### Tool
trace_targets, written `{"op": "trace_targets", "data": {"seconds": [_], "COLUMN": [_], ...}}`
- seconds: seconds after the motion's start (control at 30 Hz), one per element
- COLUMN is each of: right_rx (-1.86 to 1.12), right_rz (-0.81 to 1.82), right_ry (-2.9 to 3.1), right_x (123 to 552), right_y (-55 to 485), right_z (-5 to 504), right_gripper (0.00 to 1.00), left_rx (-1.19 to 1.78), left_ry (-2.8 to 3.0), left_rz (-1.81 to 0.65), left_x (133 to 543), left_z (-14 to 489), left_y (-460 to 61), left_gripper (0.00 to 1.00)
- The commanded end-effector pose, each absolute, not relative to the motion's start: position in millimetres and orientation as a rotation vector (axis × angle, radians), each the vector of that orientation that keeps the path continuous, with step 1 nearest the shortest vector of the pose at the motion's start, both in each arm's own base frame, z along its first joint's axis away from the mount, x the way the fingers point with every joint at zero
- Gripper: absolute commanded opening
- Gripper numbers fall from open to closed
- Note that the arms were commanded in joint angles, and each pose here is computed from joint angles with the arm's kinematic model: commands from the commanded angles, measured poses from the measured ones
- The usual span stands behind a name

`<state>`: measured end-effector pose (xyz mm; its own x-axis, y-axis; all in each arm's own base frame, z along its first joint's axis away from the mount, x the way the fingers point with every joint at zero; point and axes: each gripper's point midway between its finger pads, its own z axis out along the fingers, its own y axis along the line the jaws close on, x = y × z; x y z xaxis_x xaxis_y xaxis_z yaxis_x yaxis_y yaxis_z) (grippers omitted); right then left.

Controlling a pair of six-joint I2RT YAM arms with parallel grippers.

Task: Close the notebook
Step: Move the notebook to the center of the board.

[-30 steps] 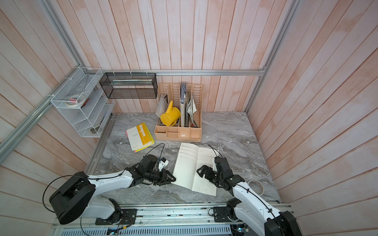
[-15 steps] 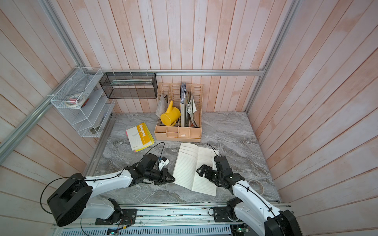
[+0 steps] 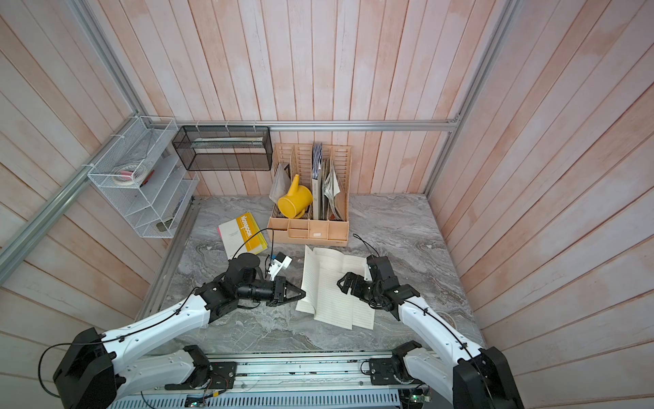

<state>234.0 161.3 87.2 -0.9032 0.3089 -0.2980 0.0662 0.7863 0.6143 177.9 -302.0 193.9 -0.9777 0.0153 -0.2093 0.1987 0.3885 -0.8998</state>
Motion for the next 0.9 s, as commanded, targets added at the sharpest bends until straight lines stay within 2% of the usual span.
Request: {"op": "trace_targets", "data": {"seconds": [0.0, 0.4, 0.87], "right_rx": [0.215, 0.069, -0.225], "right_rz": [0.923, 1.119, 1.373], "right_ry": [2.54, 2.482, 2.462], "right_x": [242, 250, 245], "right_y": [172, 216, 311], "right_z": [101, 113, 120], "right_gripper": [0.98, 0.98, 0.98], "left_rx": [0.095, -0.026, -0.106], "left_ry": [2.514, 2.609, 2.709], "left_rz": [-1.509, -1.365, -1.195], "left_x": [190, 193, 182], "left_z": [183, 169, 160], "left_y": [-278, -221, -185], "left_gripper": [0.0, 0.0, 0.0]}}
